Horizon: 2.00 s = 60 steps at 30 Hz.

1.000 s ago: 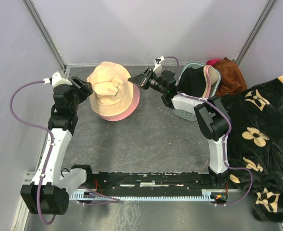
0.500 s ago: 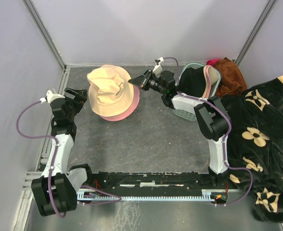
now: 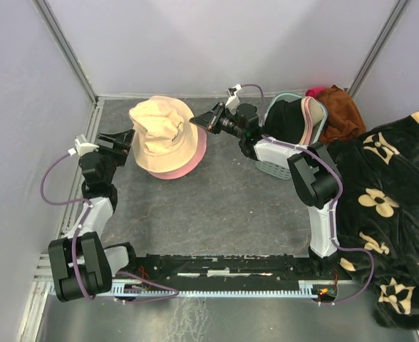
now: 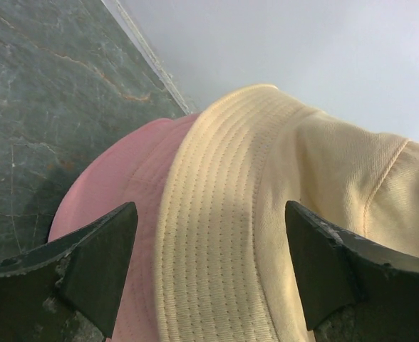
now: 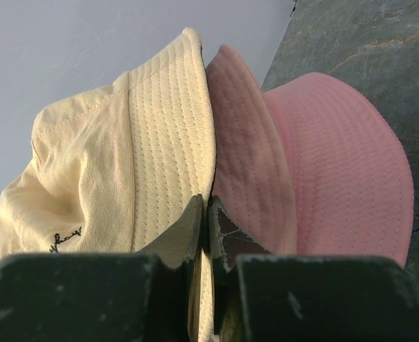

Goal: Stack the hats
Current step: Stack the hat on the hat.

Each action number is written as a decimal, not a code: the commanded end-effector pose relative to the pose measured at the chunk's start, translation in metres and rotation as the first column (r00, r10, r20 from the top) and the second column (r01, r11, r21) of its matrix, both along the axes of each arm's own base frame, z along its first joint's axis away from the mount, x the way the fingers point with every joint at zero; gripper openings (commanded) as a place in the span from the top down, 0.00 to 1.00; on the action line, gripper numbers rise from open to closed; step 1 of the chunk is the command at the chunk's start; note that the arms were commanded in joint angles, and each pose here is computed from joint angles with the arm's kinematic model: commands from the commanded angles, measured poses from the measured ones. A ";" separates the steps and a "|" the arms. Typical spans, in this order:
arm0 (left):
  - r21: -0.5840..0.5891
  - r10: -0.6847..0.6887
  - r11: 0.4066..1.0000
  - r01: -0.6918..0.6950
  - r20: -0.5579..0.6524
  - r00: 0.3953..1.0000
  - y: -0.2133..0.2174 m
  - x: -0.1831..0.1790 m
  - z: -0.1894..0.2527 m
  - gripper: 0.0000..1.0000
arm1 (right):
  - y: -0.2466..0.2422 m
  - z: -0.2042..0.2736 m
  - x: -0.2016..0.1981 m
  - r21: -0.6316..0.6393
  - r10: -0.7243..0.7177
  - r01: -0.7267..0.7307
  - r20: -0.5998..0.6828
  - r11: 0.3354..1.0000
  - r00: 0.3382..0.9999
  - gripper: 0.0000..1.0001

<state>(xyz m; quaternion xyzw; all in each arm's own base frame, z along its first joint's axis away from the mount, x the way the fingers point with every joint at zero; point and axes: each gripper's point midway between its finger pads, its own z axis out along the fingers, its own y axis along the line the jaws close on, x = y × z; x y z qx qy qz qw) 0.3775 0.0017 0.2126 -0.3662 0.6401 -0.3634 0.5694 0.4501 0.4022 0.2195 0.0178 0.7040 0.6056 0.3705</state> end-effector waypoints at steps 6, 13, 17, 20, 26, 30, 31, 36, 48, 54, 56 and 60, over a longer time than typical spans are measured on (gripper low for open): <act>-0.115 -0.065 0.990 0.076 0.100 0.993 -0.011 0.005 0.010 0.15 | 0.008 0.027 -0.002 0.021 0.019 -0.021 0.079 1.000 0.997 0.90; -0.152 -0.070 0.984 0.092 0.145 0.987 -0.013 0.005 0.015 0.21 | 0.010 0.025 -0.003 0.018 0.023 -0.025 0.077 1.000 0.997 0.90; -0.165 -0.080 0.981 0.106 0.160 0.984 -0.015 0.005 0.016 0.32 | 0.011 0.023 -0.004 0.015 0.024 -0.025 0.074 1.000 0.997 0.90; -0.166 -0.084 0.980 0.110 0.158 0.984 -0.016 0.003 0.013 0.43 | 0.010 0.022 -0.003 0.014 0.022 -0.023 0.072 1.000 0.997 0.91; -0.176 -0.079 0.979 0.107 0.159 0.984 -0.016 0.001 0.008 0.64 | 0.011 0.021 -0.004 0.010 0.023 -0.024 0.072 1.000 0.997 0.91; -0.184 -0.063 0.979 0.090 0.151 0.987 -0.014 -0.001 0.003 0.79 | 0.011 0.019 -0.004 0.005 0.022 -0.023 0.071 1.000 0.997 0.91; -0.187 -0.055 0.979 0.082 0.147 0.988 -0.013 -0.002 0.001 0.90 | 0.010 0.018 -0.003 0.001 0.020 -0.020 0.069 1.000 0.997 0.91; -0.191 0.011 0.982 0.005 0.081 0.997 -0.004 -0.009 -0.016 0.97 | 0.007 0.011 -0.002 -0.035 0.004 -0.002 0.068 0.999 0.998 0.92; -0.140 0.109 0.982 -0.124 -0.112 0.988 0.010 -0.025 -0.065 0.97 | -0.008 -0.026 0.002 -0.134 -0.059 0.064 0.041 0.989 0.997 0.92; -0.138 0.128 0.978 -0.157 -0.195 0.972 0.013 -0.030 -0.093 0.97 | -0.012 -0.039 0.003 -0.165 -0.076 0.079 0.027 0.983 0.997 0.92; -0.137 0.134 0.976 -0.167 -0.222 0.966 0.014 -0.033 -0.104 0.97 | -0.013 -0.044 0.004 -0.176 -0.082 0.085 0.021 0.981 0.996 0.92; -0.140 0.139 0.974 -0.179 -0.258 0.956 0.014 -0.035 -0.120 0.97 | -0.016 -0.056 0.006 -0.209 -0.102 0.101 0.006 0.973 0.995 0.92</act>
